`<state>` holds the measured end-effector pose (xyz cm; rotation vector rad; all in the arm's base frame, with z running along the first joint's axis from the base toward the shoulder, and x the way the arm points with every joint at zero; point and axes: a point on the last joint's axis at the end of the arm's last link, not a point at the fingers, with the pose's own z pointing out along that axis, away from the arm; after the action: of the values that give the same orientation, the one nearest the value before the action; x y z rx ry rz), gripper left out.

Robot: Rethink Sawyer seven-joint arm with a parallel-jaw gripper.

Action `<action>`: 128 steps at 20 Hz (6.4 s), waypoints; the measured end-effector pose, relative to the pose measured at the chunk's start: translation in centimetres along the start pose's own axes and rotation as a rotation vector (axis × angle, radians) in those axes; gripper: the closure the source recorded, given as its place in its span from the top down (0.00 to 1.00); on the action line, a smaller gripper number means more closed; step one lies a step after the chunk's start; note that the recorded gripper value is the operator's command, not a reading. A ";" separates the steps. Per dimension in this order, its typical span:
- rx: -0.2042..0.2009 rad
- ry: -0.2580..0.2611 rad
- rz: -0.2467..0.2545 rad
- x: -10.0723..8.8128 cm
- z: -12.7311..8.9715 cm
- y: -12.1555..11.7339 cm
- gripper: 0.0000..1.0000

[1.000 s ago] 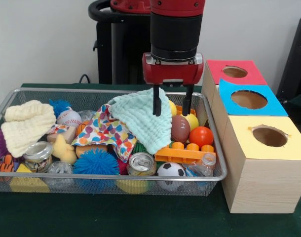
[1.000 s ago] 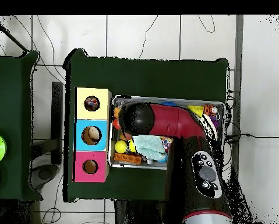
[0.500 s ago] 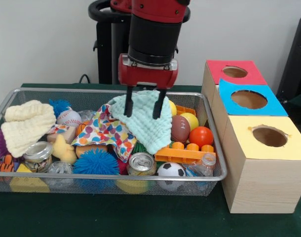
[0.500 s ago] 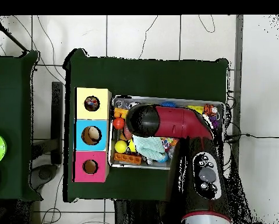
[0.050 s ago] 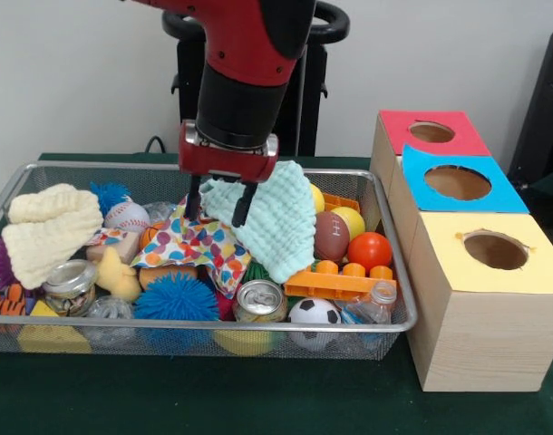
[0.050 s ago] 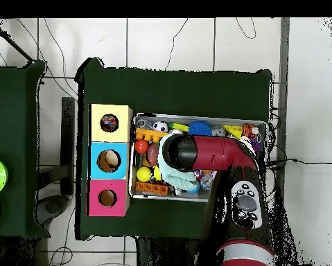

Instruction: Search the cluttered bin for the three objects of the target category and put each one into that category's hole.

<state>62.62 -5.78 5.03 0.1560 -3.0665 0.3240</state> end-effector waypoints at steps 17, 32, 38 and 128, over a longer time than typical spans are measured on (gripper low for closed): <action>0.016 0.020 0.004 2.3 4.9 -0.5 1.00; -0.005 0.076 0.038 4.5 8.2 -2.0 1.00; -0.012 0.074 0.058 4.6 8.3 -3.0 0.00; 0.001 -0.038 0.059 5.8 3.5 -2.9 1.00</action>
<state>57.03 -9.92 2.58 0.0723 -3.1128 0.3293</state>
